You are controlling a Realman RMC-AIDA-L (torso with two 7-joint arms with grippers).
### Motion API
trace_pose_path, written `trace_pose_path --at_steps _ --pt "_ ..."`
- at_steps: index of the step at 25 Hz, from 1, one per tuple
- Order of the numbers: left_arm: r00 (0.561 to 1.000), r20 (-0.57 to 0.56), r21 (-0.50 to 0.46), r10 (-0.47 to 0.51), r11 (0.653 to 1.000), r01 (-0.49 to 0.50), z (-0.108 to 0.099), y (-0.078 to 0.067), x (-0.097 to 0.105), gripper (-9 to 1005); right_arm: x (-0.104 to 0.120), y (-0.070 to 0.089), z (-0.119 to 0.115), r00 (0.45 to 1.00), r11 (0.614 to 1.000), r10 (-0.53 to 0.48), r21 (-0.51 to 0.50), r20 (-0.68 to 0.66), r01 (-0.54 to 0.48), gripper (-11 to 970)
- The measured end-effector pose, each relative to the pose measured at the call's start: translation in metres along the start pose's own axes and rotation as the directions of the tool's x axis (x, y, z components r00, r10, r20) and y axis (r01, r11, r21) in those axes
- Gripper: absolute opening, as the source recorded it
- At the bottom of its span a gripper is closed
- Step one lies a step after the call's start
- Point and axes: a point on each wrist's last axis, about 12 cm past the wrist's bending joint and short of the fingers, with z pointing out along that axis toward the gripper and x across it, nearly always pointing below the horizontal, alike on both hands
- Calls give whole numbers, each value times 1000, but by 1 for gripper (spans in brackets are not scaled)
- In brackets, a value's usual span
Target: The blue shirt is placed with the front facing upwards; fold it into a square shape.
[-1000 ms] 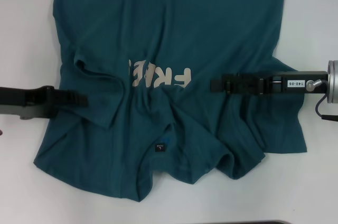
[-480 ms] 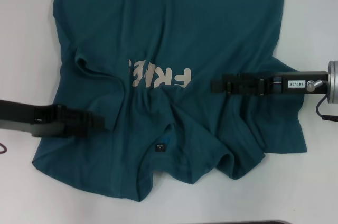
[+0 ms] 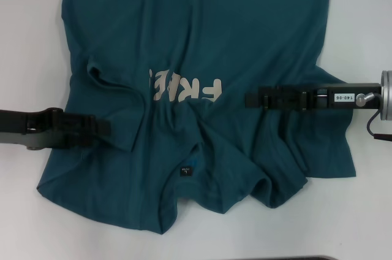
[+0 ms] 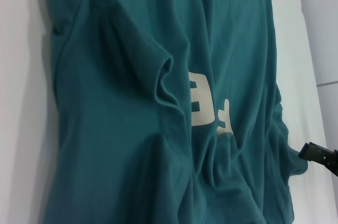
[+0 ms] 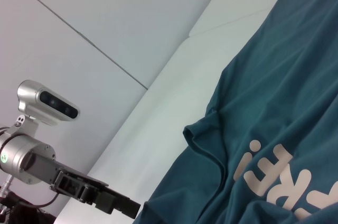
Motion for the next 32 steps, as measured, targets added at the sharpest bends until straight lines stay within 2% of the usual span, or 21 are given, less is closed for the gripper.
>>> trace_pose_path --at_steps 6,11,18,32 --pt "999 -35 3 -29 1000 29 6 -1 4 672 -1 0 -1 1000 1000 3 2 1 -3 942" --pt "995 -32 -1 -95 996 95 13 0 6 665 -2 0 -1 1000 1000 6 4 0 -6 941" --pt "988 -11 -59 -154 986 153 26 4 7 654 1 -2 -4 1000 1000 15 11 7 -15 941" --pt "990 0 -92 -143 986 142 36 2 3 632 1 -2 -5 1000 1000 16 15 9 -17 942"
